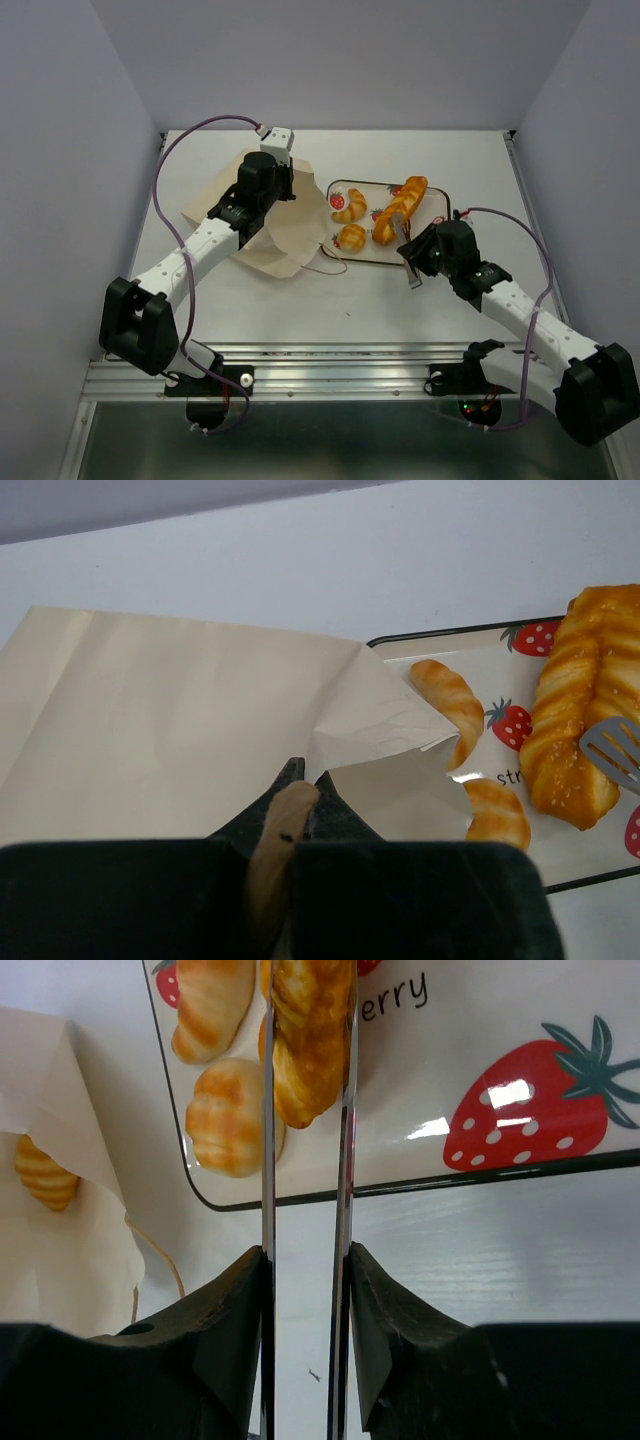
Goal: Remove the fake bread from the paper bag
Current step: Place the fake bread in the container.
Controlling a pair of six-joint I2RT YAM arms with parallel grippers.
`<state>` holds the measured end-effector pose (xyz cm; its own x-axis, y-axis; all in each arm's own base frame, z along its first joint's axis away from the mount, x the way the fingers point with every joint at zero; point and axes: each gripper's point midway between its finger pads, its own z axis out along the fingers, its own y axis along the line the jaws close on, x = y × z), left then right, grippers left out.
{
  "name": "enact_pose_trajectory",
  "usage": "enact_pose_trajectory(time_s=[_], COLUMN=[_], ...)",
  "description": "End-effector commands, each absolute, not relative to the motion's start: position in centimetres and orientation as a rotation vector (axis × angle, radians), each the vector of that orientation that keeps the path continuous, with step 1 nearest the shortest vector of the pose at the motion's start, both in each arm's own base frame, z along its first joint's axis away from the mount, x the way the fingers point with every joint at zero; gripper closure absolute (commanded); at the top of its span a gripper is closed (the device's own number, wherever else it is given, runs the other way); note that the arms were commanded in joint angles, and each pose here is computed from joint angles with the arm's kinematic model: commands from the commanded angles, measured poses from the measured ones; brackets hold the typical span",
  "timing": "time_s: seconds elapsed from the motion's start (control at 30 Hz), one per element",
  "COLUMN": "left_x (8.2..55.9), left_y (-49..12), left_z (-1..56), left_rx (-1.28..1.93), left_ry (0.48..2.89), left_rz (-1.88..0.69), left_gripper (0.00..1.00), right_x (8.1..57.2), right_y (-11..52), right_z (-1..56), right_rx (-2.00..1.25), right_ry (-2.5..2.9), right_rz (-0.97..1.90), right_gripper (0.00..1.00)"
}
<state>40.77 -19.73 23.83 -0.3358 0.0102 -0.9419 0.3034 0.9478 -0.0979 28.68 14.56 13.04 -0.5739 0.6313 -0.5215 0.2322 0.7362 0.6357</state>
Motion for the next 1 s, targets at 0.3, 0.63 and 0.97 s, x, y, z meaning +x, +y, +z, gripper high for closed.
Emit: enact_pose_trajectory(time_s=[0.3, 0.63, 0.97], left_x=[40.9, 40.8, 40.5], left_y=[-19.8, -19.7, -19.6], left_z=[27.1, 27.4, 27.2], left_rx=[0.224, 0.225, 0.245], left_ry=[1.809, 1.802, 1.798], left_rz=[-0.315, -0.313, -0.308], left_gripper=[1.00, 1.00, 1.00], right_x=[29.4, 28.8, 27.8], right_y=[15.1, 14.9, 12.1], right_z=[14.5, 14.3, 14.6], right_rx=[0.751, 0.802, 0.878], right_ry=[2.033, 2.028, 1.994], right_rz=[0.829, 0.847, 0.710], right_gripper=[0.75, 0.39, 0.35])
